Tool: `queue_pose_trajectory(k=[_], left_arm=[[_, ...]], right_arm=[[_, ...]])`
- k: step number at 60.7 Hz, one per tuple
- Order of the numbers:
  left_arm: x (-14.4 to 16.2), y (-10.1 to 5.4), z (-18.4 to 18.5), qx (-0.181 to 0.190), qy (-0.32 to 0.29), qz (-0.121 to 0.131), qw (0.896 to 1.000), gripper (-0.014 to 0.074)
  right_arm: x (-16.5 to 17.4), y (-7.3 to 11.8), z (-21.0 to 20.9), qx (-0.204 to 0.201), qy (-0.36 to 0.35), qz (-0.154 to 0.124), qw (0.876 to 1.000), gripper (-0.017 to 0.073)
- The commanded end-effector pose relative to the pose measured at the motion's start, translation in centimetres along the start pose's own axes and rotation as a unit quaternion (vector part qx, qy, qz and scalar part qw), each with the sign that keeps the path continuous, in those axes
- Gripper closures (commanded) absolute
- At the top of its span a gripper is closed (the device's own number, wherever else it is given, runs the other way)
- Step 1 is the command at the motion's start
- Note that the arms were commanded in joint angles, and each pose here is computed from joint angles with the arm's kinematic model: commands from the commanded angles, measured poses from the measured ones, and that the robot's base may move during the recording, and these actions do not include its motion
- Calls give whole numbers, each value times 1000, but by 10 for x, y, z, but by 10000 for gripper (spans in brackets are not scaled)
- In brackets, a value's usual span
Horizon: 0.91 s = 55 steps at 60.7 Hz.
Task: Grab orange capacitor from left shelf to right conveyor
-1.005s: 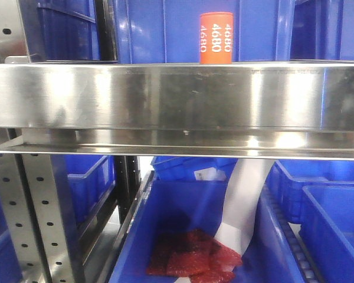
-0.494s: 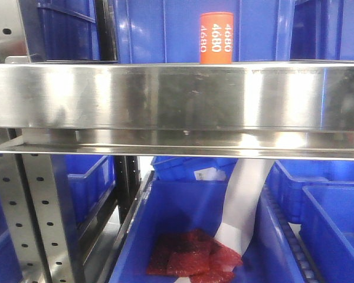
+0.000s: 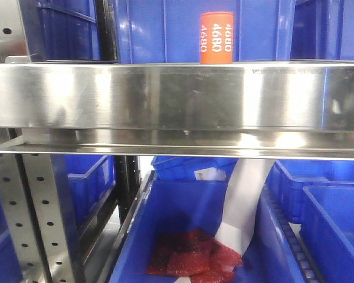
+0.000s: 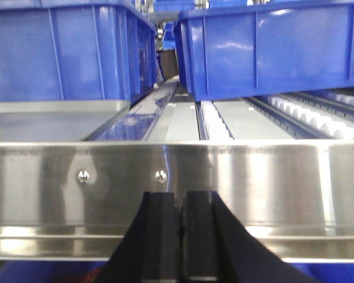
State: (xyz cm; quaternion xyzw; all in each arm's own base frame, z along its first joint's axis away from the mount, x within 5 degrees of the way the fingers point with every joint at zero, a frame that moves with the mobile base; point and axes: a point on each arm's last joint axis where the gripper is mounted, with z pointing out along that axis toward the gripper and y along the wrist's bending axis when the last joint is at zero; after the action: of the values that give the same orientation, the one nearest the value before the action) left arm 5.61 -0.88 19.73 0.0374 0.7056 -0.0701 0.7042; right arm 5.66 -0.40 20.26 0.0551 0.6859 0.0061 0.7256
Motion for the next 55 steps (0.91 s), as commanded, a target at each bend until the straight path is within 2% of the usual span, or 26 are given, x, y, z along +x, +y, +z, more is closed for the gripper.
queue_pose_trajectory(k=[1,9,20,30,39,46,55], left_arm=[[-11,0,-2,0,-54,-2,999,720],[-11,0,-2,0,-54,-2,999,720],[-11,0,-2,0,-54,-2,999,720],[-11,0,-2,0,-54,-2,999,720],[-11,0,-2,0,-54,-2,999,720],[-11,0,-2,0,-54,-2,999,720],[-11,0,-2,0,-54,-2,999,720]], right_arm=[[-14,1,-2,-2,-69,-4,998,504],[-35,3,-5,-5,-88,-4,996,504],[-91,8,-4,-8,-75,-4,997,504],[-133,12,17,-7,-47,-4,999,501],[-155,16,41,-15,-26,-3,1000,487],[-161,24,65,-42,6,-2,999,357],[-163,40,94,-86,43,-2,995,85]])
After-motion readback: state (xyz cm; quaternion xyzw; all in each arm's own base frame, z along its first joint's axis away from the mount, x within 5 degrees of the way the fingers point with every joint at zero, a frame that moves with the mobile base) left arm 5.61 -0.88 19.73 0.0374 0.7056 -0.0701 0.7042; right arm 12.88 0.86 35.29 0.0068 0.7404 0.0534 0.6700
